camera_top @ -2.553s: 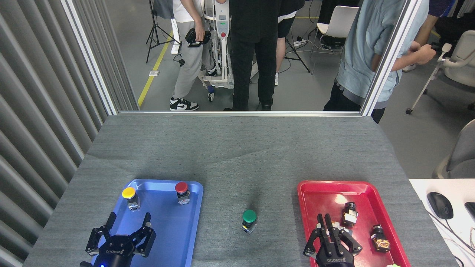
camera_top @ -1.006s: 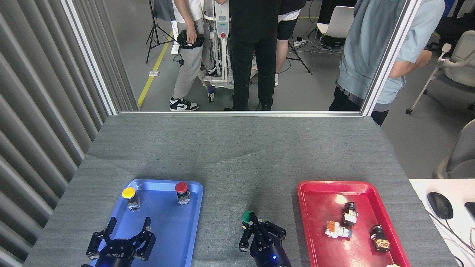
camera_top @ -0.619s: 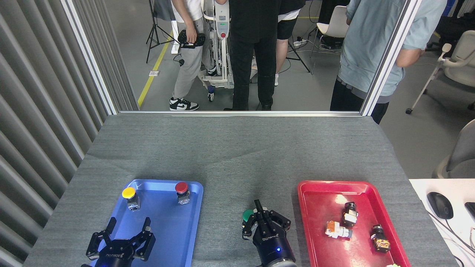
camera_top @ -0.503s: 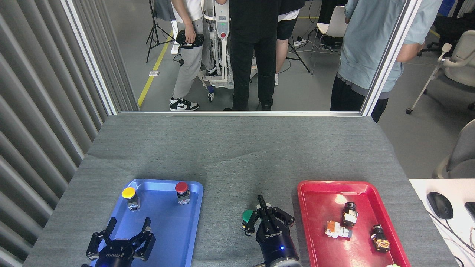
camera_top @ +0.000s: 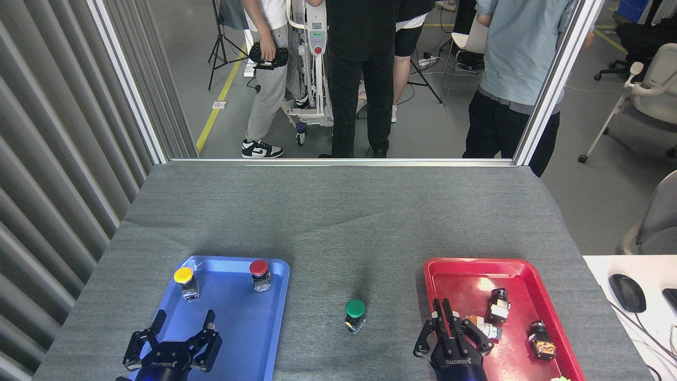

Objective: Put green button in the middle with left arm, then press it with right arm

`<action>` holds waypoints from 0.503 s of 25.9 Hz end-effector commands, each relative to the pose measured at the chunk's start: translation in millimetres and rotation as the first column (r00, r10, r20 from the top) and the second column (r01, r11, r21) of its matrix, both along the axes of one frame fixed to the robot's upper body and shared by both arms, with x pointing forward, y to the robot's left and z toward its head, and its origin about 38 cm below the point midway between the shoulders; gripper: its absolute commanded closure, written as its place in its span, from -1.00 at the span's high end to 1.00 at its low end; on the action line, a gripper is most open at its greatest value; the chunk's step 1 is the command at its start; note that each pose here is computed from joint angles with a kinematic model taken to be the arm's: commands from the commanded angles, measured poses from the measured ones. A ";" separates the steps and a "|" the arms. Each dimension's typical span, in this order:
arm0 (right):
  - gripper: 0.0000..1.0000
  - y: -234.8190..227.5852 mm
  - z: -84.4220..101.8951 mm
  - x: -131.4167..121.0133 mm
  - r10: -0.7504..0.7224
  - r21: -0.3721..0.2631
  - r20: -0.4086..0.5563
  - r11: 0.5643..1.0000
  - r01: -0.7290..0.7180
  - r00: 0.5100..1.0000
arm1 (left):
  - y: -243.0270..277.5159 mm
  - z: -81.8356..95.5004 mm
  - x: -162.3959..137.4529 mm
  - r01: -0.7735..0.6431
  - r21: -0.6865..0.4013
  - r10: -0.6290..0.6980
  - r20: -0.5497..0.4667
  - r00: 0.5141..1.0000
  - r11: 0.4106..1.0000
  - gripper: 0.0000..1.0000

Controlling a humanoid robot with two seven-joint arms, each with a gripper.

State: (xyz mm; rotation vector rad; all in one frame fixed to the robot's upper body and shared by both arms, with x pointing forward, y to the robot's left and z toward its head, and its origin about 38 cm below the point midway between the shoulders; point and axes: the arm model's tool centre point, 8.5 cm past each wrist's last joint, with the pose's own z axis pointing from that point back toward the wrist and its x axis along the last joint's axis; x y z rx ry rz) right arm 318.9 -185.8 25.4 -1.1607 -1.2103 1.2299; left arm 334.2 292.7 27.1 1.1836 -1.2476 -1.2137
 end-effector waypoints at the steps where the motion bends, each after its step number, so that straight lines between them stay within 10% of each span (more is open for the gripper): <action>1: 0.99 -16.2 -0.1 -10.4 -0.015 -0.008 -0.001 1.000 0.015 1.000 | 0.0 0.2 0.1 0.000 0.000 0.000 0.000 1.000 1.000 0.99; 13: 0.99 -20.7 1.0 -16.8 -0.020 -0.017 0.003 1.000 0.020 1.000 | -0.6 0.6 0.2 0.000 -0.001 0.000 0.002 1.000 1.000 0.99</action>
